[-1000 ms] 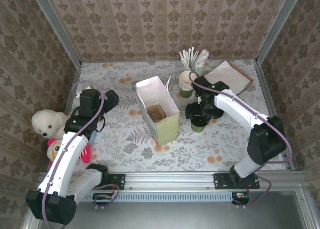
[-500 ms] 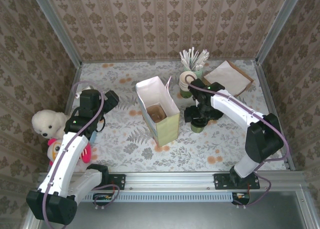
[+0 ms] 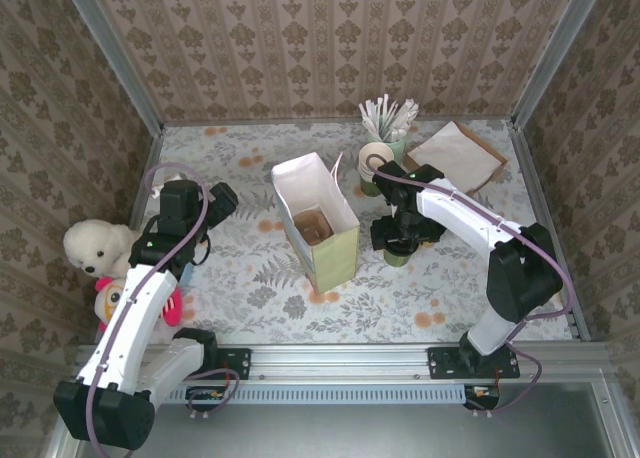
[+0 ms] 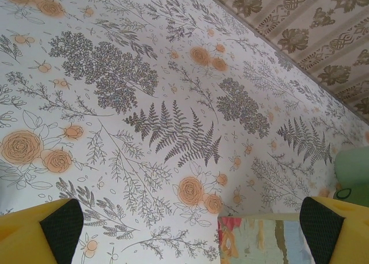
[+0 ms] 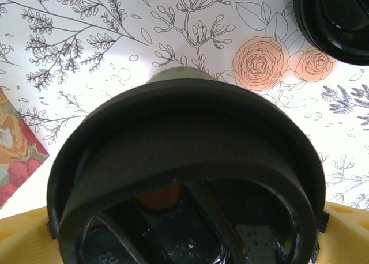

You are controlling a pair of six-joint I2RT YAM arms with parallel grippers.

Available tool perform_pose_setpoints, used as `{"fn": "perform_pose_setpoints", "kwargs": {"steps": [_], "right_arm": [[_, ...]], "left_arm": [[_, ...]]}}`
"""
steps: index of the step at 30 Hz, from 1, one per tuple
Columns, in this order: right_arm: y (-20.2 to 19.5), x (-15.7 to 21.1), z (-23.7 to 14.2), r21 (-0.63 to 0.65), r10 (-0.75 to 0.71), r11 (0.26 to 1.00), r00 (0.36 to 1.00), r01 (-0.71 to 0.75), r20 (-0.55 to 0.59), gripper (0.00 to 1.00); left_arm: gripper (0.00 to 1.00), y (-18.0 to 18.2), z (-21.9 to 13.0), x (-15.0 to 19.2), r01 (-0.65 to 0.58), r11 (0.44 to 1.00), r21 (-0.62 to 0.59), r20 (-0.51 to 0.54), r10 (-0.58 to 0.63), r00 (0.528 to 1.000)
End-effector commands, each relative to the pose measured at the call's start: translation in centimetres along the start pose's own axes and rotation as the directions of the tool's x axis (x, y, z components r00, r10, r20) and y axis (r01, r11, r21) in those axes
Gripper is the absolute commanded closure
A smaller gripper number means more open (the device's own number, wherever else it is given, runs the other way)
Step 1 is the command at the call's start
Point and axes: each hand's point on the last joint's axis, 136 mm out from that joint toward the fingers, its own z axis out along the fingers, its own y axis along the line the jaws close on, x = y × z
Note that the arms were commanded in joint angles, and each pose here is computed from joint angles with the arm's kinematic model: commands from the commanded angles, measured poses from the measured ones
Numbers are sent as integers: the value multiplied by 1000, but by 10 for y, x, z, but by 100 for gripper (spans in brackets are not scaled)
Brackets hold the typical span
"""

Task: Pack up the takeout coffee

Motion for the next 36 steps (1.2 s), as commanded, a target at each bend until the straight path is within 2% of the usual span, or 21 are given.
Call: {"fn": "perform_pose_setpoints", "kwargs": {"steps": [1,29,36], "right_arm": [[0,0,-2,27,-25,999,1000,25,-7,1],[1,-4,10,30,-41,999,999,41,-5,2],[-2,-3,7,42,-55,998,998,55,-5,13]], "left_arm": [[0,3,-2,0,-9,1000,1,4,9,1000],[0,6,0,2,-1,1000,-9,-2,1,1000],[0,8,-2,1,-11,1000,-16,-1,11,1000]]}}
